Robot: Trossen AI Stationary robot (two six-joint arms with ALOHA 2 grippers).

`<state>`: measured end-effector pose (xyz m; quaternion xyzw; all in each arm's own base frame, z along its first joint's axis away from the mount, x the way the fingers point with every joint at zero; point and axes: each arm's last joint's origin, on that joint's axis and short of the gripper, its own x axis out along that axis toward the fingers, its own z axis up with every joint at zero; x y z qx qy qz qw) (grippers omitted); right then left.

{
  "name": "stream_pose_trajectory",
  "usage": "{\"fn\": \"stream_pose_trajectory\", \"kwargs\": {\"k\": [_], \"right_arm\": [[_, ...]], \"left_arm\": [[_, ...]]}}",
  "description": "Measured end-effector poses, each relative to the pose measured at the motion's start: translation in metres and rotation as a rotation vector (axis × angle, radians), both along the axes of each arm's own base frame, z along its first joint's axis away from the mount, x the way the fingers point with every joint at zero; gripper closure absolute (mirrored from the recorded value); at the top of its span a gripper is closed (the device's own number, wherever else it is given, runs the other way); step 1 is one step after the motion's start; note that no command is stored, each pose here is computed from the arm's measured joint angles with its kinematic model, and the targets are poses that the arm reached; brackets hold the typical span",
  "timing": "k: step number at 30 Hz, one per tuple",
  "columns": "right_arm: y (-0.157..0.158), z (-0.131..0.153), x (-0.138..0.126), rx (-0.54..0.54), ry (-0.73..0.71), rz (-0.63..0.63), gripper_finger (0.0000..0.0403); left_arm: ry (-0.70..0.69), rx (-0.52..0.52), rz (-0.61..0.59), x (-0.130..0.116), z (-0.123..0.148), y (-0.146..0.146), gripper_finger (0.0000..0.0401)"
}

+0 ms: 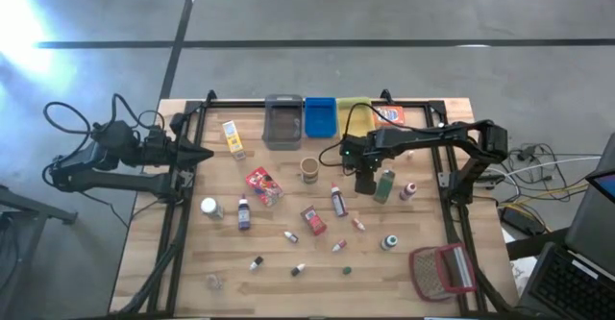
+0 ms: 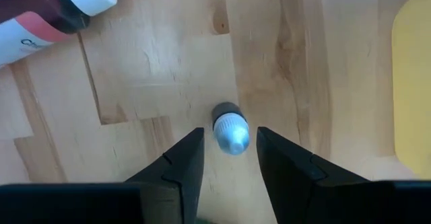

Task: Pick & Place Kitchen Items
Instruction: Put the violet food coloring bottle into the yellow bin

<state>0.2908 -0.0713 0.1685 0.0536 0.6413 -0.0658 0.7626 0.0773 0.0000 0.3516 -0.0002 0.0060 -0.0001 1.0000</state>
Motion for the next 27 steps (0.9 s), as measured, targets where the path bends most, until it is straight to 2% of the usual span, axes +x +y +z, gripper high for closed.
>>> {"fn": "stream_pose_trajectory", "kwargs": {"k": [18, 27], "right_arm": [[-0.0030, -0.0020, -0.0005, -0.003, -0.017, -0.010, 0.0337], [-0.0030, -0.0020, -0.0007, -0.003, -0.014, -0.010, 0.0323]], "left_arm": [[0.000, 0.000, 0.000, -0.0001, 0.0001, 0.0000, 0.0382], [0.000, 0.000, 0.000, 0.0000, 0.0000, 0.0000, 0.0382]]}}
